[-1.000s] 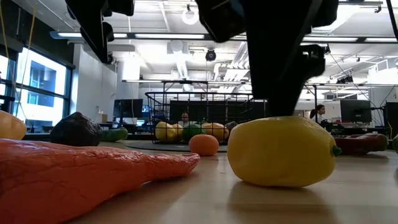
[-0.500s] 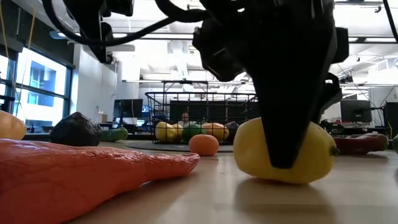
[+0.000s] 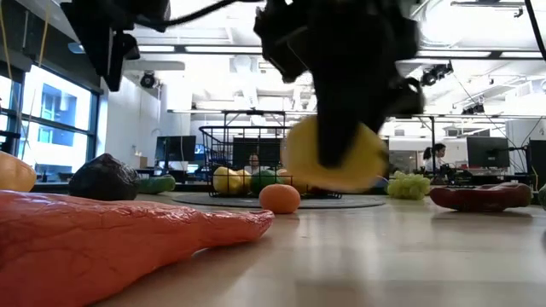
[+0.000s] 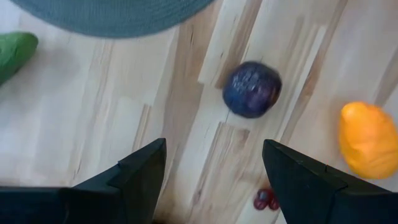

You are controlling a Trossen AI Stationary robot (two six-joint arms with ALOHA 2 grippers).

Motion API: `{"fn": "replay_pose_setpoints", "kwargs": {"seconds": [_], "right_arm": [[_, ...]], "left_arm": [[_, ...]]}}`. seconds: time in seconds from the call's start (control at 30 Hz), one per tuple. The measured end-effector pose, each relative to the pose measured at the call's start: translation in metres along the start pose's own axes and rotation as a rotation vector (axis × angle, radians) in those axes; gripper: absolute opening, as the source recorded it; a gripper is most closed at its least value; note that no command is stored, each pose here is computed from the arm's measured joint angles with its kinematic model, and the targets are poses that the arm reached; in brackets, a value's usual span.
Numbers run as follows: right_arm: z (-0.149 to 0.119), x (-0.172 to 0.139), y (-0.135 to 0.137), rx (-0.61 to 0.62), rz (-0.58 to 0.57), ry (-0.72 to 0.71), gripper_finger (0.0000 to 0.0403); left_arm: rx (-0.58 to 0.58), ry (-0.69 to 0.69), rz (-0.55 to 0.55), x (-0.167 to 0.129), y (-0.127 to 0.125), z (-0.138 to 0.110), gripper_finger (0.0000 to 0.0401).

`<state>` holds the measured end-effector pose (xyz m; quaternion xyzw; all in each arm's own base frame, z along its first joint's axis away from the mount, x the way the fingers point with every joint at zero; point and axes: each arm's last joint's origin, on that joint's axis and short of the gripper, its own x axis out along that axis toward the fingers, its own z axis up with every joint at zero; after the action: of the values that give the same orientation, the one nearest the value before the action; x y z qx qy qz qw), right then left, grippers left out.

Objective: Build produce basket
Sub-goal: Put the yellow lemon into the basket

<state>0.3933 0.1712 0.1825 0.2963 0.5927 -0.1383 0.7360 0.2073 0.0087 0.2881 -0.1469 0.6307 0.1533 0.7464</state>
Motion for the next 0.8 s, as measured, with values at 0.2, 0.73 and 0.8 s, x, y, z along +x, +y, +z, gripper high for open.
{"fn": "replay_pose_setpoints", "kwargs": {"seconds": [0.2, 0.73, 0.8], "right_arm": [[0.026, -0.033, -0.012, 0.012, 0.033, -0.110, 0.0120], [0.116, -0.123, -0.080, -0.093, 0.098, -0.496, 0.0118], [0.126, -0.128, -0.092, -0.105, 0.083, -0.521, 0.0118]], "left_arm": [[0.000, 0.001, 0.001, -0.001, 0.001, -0.002, 0.0255], [-0.023, -0.021, 0.024, -0.001, 0.003, 0.000, 0.0255], [-0.063, -0.022, 0.026, -0.001, 0.004, 0.001, 0.0255]]}}
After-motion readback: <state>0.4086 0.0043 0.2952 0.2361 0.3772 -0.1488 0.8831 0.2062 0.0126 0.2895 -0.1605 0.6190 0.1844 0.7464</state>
